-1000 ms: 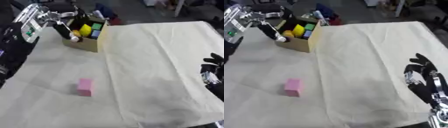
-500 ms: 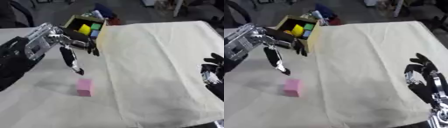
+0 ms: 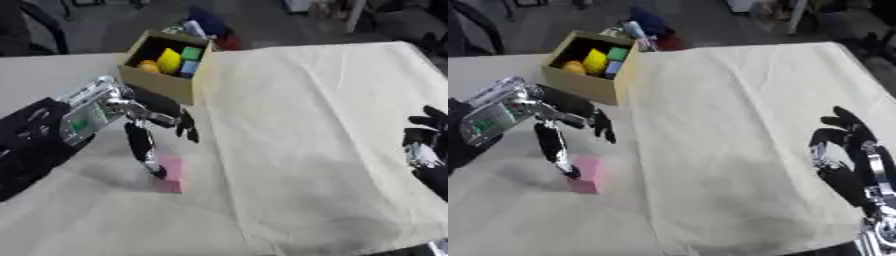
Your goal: Pick up objects on the table and place them in the box.
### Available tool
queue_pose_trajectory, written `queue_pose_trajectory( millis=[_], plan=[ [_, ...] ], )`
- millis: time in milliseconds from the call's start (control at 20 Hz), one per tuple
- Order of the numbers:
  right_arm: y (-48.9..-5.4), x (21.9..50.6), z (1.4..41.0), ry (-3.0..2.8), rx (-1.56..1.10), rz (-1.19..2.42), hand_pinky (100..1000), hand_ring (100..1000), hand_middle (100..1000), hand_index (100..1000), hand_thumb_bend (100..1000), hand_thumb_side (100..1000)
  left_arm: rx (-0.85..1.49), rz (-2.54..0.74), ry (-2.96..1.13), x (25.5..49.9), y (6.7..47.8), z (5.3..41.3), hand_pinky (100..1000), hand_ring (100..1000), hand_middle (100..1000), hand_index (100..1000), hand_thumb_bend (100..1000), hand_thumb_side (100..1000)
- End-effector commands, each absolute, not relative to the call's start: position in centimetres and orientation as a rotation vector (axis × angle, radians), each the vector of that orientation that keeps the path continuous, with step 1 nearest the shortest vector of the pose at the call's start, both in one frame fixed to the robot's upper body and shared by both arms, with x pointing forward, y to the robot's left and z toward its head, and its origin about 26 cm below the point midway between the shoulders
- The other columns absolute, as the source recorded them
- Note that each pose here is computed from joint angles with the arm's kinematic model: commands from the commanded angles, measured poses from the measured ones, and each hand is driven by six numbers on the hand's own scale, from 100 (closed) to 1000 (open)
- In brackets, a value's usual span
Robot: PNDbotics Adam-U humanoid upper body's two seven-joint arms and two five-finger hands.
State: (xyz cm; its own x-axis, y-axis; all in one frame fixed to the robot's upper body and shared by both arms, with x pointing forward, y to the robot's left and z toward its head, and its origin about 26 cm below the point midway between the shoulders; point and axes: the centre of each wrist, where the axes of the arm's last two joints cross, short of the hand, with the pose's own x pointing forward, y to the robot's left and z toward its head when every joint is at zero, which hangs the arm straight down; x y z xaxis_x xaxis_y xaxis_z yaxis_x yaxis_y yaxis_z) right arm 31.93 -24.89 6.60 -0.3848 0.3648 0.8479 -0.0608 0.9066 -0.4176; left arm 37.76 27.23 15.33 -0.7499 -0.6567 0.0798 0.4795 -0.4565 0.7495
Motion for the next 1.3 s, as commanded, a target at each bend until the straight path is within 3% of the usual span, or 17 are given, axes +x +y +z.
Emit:
queue_pose_trajectory(
  millis=[50,350,600,950,1100,1300],
  plan=[
    [-25.3,32.2,7.6,-1.946,-0.246,0.477,857,776,790,941,100,432,0.253,-2.366,-0.959,37.7,27.2,15.9,780,745,765,885,585,381],
    [-25.3,32.2,7.6,-1.945,-0.246,0.476,857,776,790,941,100,431,0.252,-2.366,-0.964,37.5,26.9,15.4,700,654,670,833,520,286],
    [-25.3,32.2,7.6,-1.946,-0.246,0.477,857,777,790,941,100,432,0.238,-2.377,-0.966,37.2,26.7,15.0,706,664,680,839,514,290],
    [-25.3,32.2,7.5,-1.943,-0.247,0.476,857,777,790,941,100,432,0.234,-2.369,-0.973,37.0,26.5,14.7,504,486,490,675,380,100],
    [-25.3,32.2,7.5,-1.942,-0.247,0.475,857,777,790,941,100,432,0.248,-2.347,-0.995,37.0,26.6,15.3,405,410,405,585,295,100],
    [-25.4,32.2,7.4,-1.94,-0.249,0.472,857,776,790,941,100,432,0.262,-2.285,-1.043,36.9,27.1,16.5,359,376,366,549,253,100]
  ],
)
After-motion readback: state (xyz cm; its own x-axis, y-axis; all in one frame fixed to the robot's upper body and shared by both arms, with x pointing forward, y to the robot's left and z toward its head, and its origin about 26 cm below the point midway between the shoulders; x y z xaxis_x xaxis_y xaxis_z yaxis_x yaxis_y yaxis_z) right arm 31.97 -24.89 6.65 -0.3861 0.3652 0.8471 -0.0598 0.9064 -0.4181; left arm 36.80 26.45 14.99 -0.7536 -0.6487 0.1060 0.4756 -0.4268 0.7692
